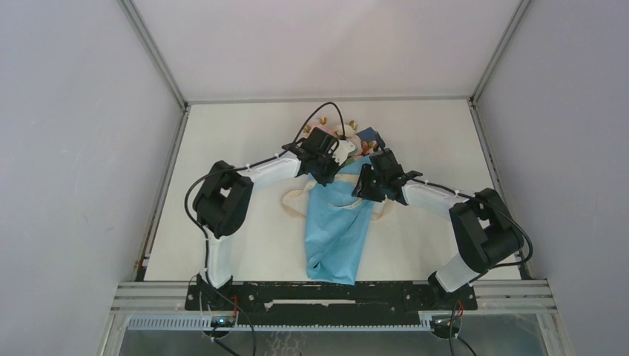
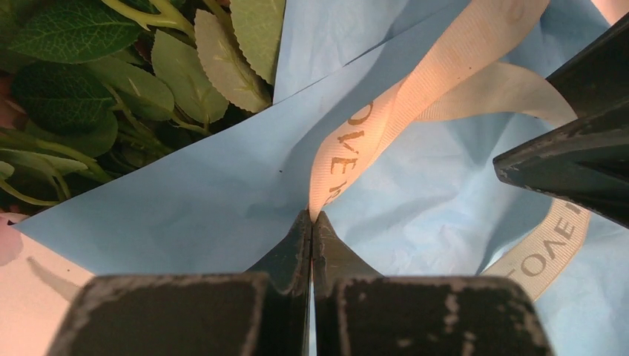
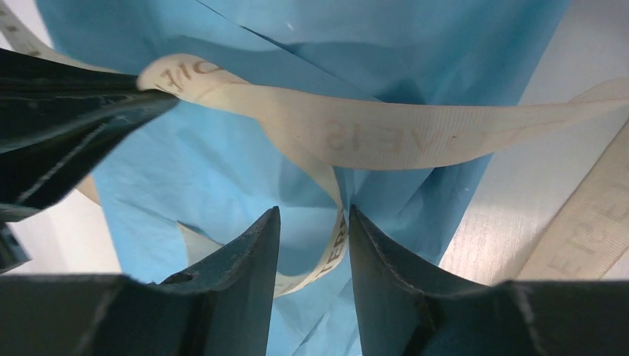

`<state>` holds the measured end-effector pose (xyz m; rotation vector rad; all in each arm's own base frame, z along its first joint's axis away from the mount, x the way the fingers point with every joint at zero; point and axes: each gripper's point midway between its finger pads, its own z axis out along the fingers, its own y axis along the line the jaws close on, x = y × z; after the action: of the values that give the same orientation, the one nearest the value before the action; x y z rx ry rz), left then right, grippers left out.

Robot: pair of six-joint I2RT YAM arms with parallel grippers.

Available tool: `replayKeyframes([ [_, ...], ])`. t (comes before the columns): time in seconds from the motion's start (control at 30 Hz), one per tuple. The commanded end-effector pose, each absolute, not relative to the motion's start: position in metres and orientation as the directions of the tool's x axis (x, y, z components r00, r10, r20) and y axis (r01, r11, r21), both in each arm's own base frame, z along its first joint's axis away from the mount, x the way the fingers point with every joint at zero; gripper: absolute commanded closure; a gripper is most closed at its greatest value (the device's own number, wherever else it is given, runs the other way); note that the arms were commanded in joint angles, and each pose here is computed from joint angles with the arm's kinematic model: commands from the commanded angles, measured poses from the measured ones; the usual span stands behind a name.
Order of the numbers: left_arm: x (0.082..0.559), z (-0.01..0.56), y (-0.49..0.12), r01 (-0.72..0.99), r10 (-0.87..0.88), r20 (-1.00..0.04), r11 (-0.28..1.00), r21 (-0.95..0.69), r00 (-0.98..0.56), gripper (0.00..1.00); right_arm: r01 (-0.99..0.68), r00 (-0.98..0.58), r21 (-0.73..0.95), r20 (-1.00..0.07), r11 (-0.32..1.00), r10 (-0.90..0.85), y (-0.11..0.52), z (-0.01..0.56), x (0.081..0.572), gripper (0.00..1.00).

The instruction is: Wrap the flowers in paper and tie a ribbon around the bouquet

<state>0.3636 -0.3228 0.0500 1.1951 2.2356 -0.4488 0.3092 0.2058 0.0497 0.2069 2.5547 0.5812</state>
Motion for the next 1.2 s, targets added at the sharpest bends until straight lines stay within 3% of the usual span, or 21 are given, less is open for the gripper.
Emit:
replayKeyframes([
  [0.0,0.364,0.083,-0.327,0.838,0.607,-0.677,0.545,-0.027,-0.416,1.0,0.029,-0.843,0.421,-0.477,0.907,0.248,0.208,0.059,0.321,0.56],
  [0.07,0.365,0.092,-0.329,0.841,0.603,-0.685,0.541,-0.026,-0.409,0.95,0.04,-0.854,0.401,-0.462,0.915,0.239,0.205,0.051,0.318,0.77],
  [0.13,0.366,0.106,-0.33,0.839,0.602,-0.684,0.543,-0.029,-0.413,0.79,0.036,-0.863,0.392,-0.452,0.919,0.226,0.205,0.045,0.316,0.97],
  [0.27,0.373,0.151,-0.327,0.8,0.537,-0.73,0.599,-0.024,-0.424,0.46,0.032,-0.864,0.379,-0.454,0.925,0.216,0.203,0.039,0.318,1.0],
  [0.37,0.375,0.189,-0.322,0.757,0.441,-0.78,0.651,-0.062,-0.443,0.33,0.036,-0.868,0.372,-0.448,0.927,0.214,0.2,0.034,0.319,1.0],
  [0.47,0.385,0.192,-0.299,0.626,0.301,-0.769,0.763,-0.161,-0.564,0.3,0.035,-0.869,0.367,-0.447,0.929,0.21,0.199,0.033,0.319,1.0],
  [0.57,0.406,0.167,-0.257,0.346,0.033,-0.678,0.878,-0.332,-0.735,0.29,0.029,-0.869,0.366,-0.45,0.93,0.204,0.201,0.033,0.319,1.0],
  [0.67,0.414,0.143,-0.246,0.174,-0.149,-0.553,0.855,-0.488,-0.82,0.28,0.025,-0.872,0.369,-0.446,0.929,0.2,0.203,0.031,0.318,1.0],
  [0.83,0.418,0.114,-0.264,0.073,-0.212,-0.416,0.817,-0.572,-0.884,0.26,0.027,-0.877,0.365,-0.438,0.931,0.197,0.202,0.029,0.316,1.0],
  [1.17,0.418,0.072,-0.281,-0.006,-0.217,-0.265,0.785,-0.62,-0.94,0.31,0.025,-0.877,0.351,-0.442,0.936,0.189,0.199,0.028,0.316,1.0],
])
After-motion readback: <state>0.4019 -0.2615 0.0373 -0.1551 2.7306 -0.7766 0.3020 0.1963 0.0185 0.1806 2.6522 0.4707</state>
